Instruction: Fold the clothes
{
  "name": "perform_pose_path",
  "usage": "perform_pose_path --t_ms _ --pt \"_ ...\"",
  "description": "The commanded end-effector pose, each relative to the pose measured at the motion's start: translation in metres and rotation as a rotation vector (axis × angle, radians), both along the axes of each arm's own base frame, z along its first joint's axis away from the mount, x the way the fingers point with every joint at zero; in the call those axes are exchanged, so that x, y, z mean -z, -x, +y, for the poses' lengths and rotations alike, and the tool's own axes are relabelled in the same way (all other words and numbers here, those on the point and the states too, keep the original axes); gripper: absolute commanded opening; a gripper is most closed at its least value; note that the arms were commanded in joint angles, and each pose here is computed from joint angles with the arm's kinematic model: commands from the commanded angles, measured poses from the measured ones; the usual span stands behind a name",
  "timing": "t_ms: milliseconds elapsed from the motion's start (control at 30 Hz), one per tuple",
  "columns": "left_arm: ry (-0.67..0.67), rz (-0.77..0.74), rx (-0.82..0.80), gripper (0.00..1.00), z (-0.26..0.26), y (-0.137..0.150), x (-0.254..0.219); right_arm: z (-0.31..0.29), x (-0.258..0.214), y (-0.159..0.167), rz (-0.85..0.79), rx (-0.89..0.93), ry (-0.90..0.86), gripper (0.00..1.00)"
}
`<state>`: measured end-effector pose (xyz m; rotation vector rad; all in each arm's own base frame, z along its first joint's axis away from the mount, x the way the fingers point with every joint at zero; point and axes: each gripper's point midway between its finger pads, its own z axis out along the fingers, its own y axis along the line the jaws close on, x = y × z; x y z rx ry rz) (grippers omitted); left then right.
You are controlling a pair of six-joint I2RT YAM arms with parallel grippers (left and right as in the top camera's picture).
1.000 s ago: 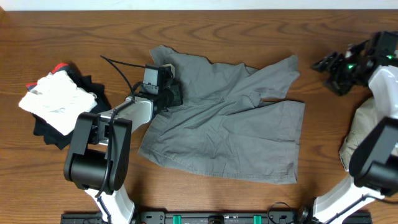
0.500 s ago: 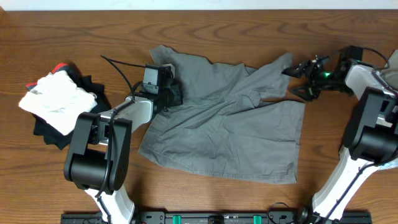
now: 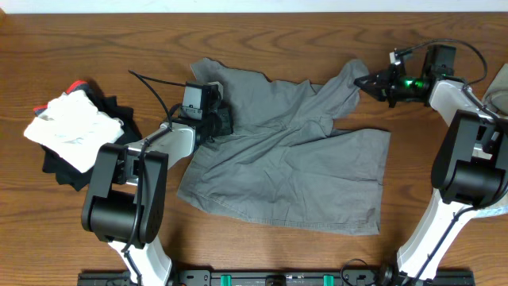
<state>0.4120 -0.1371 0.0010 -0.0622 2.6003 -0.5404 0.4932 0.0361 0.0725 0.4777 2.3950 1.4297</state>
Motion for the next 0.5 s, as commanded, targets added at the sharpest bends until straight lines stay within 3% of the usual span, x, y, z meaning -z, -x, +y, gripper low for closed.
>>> perform_pose_path --t_ms 0,133,233,367,467 --pt "-0.037 0.083 0.014 0.06 0.005 0.018 0.027 -0.014 -0.074 -0.023 -0.227 -0.012 0.039 0.01" --pt "-0.037 0.084 0.014 0.06 0.005 0.019 0.027 -0.024 -0.161 -0.034 -0.512 -0.063 0.173 0.01" --pt "-0.04 0.094 0.014 0.06 0.006 0.021 0.028 -0.035 -0.189 -0.028 -0.566 -0.066 0.36 0.01" --pt "-0.043 0.096 0.016 0.06 0.006 0.021 0.028 -0.064 -0.15 0.001 -0.337 -0.07 0.659 0.02" --pt "-0.048 0.095 0.012 0.06 0.007 0.021 0.029 -0.108 -0.097 0.04 -0.009 -0.066 0.944 0.08"
